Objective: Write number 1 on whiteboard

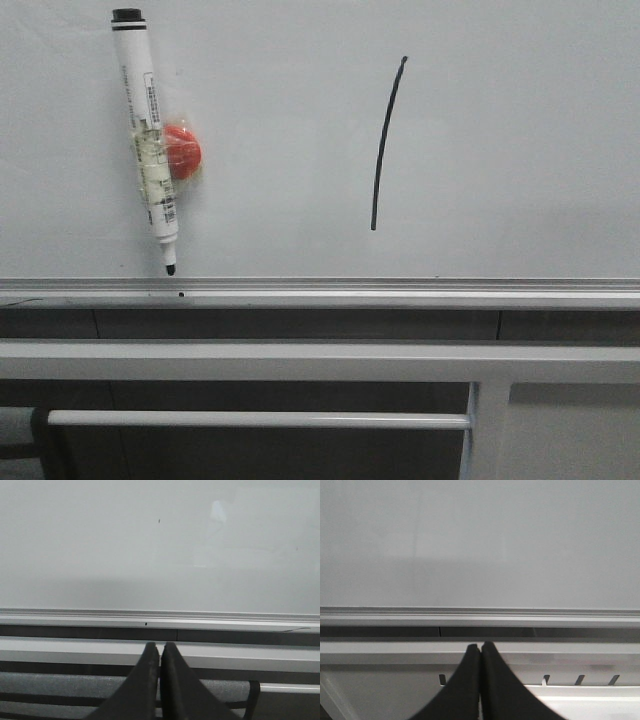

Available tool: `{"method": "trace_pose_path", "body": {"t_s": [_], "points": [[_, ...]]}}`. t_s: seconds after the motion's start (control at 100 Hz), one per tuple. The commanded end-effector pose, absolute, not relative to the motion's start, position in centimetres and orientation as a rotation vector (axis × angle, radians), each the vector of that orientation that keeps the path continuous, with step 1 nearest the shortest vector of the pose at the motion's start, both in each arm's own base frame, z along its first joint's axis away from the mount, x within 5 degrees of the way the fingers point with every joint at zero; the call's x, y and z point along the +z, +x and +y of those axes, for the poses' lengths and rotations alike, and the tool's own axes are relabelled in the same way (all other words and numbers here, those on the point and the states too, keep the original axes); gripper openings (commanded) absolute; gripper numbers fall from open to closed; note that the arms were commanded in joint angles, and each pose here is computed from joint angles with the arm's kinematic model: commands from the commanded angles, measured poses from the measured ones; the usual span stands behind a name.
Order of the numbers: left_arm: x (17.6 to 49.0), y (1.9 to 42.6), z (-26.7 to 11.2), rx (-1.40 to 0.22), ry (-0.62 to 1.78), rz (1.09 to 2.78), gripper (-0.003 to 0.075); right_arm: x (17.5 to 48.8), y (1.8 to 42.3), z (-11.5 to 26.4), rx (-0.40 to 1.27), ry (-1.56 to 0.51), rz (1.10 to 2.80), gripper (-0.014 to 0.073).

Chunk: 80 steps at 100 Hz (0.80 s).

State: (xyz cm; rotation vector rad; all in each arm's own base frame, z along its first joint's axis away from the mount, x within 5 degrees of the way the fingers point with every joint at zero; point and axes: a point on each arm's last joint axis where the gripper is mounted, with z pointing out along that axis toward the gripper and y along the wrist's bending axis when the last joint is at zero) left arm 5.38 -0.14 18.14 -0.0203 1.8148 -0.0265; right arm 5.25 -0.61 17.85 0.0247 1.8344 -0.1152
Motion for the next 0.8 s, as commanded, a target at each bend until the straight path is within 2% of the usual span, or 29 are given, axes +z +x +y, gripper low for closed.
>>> {"method": "trace_pose_path", "body": {"t_s": [0.0, 0.79], "points": [[18.7, 5.38, -0.09, -0.028, -0.031, 1.726, -0.002, 17.11, 5.28, -0.6, -0.121, 0.023, 1.83, -0.0064], [18.7, 5.38, -0.09, -0.028, -0.031, 1.726, -0.002, 17.11, 5.28, -0.6, -0.121, 0.023, 1.83, -0.0064]]}}
